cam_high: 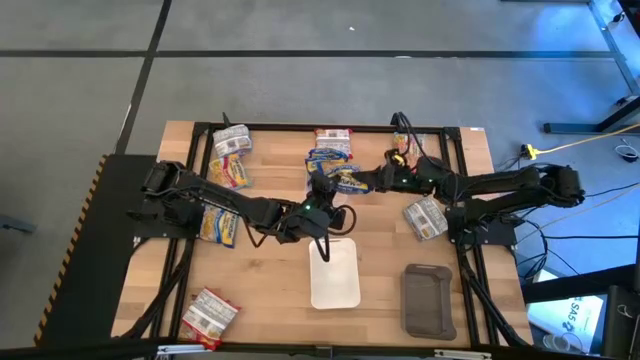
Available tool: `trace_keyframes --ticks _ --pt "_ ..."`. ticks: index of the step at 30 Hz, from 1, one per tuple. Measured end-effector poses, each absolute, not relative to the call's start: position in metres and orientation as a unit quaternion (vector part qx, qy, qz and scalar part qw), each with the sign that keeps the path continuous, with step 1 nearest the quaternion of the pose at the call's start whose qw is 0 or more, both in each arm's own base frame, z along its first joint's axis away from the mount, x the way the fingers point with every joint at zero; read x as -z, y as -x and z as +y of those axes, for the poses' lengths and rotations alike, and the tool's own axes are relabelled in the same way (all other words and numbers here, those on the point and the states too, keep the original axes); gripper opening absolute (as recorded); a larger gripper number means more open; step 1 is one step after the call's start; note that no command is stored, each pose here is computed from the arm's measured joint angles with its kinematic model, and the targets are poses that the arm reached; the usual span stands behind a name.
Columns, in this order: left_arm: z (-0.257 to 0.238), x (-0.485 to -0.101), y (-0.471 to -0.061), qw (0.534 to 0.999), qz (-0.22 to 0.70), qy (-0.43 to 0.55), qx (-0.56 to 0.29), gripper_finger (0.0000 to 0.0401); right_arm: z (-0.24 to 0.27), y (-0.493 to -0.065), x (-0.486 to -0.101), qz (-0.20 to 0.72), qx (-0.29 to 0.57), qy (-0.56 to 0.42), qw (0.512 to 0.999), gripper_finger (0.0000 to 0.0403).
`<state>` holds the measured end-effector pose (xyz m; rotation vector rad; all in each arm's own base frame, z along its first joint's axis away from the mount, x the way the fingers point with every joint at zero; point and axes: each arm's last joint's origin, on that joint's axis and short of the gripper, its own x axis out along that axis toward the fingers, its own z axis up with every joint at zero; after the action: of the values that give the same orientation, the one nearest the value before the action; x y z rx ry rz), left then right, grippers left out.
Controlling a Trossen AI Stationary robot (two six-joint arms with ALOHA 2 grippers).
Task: Sort Maruchan noodles
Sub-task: Put the blue noodle pack into the transparent bin
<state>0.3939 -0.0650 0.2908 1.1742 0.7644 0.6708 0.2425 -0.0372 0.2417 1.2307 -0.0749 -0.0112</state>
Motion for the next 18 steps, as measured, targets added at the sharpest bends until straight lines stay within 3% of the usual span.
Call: trace_keyframes --ticks 11,18 --pt "-0.075 -0.291 -0.391 0.719 0.338 -0.518 -0.319 0.0117 -0.036 -0.244 -0.246 -0.036 -0.011 -0.565 0.824 0.0101" --pt "-0.090 -0.292 -0.387 0.726 0.325 -0.516 -0.318 0.0121 -0.040 -0.239 -0.252 -0.038 -0.025 -0.549 0.835 0.0100"
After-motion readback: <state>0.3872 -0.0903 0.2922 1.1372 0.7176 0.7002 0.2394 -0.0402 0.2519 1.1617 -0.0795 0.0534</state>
